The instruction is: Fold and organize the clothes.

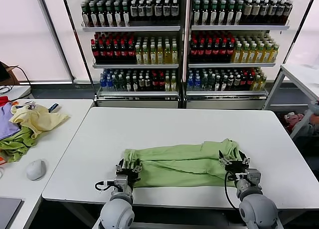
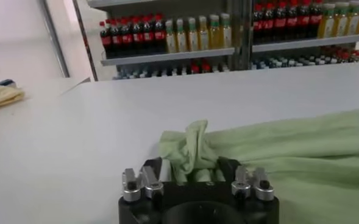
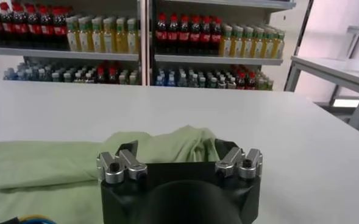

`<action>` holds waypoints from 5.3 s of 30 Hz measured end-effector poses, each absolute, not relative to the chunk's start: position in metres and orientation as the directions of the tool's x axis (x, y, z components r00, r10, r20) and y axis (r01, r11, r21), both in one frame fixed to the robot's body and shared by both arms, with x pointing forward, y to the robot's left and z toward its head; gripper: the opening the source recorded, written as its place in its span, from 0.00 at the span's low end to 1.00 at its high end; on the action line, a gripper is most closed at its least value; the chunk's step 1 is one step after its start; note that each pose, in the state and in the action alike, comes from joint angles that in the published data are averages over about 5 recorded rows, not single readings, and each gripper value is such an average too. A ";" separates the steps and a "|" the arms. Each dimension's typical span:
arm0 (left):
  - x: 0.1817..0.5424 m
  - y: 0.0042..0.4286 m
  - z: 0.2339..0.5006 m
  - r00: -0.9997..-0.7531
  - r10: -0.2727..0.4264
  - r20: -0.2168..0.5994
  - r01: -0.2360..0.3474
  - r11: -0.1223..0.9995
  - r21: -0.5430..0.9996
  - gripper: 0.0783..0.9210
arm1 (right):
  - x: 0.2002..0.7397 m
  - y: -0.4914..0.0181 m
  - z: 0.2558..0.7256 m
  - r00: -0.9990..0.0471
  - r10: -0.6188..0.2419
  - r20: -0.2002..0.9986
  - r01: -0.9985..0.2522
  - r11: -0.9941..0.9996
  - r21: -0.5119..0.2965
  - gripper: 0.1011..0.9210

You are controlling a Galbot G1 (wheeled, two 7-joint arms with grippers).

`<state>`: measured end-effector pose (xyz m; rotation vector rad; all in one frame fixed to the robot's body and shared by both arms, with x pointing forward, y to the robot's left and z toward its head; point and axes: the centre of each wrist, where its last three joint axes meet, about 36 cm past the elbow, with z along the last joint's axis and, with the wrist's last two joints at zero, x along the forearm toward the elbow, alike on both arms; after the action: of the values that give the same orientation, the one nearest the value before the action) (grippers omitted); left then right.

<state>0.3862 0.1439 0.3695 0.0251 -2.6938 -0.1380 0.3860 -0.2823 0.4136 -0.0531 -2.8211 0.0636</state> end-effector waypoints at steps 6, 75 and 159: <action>0.387 0.146 0.367 -0.895 -0.041 0.443 -0.006 0.997 0.080 0.38 | 0.385 -0.280 0.417 -0.951 0.039 0.306 0.026 0.999 -0.048 0.88; 0.445 0.119 0.459 -0.801 0.528 0.281 0.317 0.773 -0.550 0.39 | 0.390 -0.278 0.444 -0.975 0.001 0.223 -0.006 0.999 -0.033 0.88; 0.451 0.372 0.524 -0.954 0.154 0.258 -0.038 0.790 -0.611 0.03 | 0.403 -0.269 0.445 -0.982 -0.022 0.187 -0.022 1.000 0.004 0.88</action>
<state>0.4511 0.3724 0.5243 -0.0895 -2.6862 0.9262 0.4034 -0.2689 0.4446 0.0327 -2.9536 -0.0031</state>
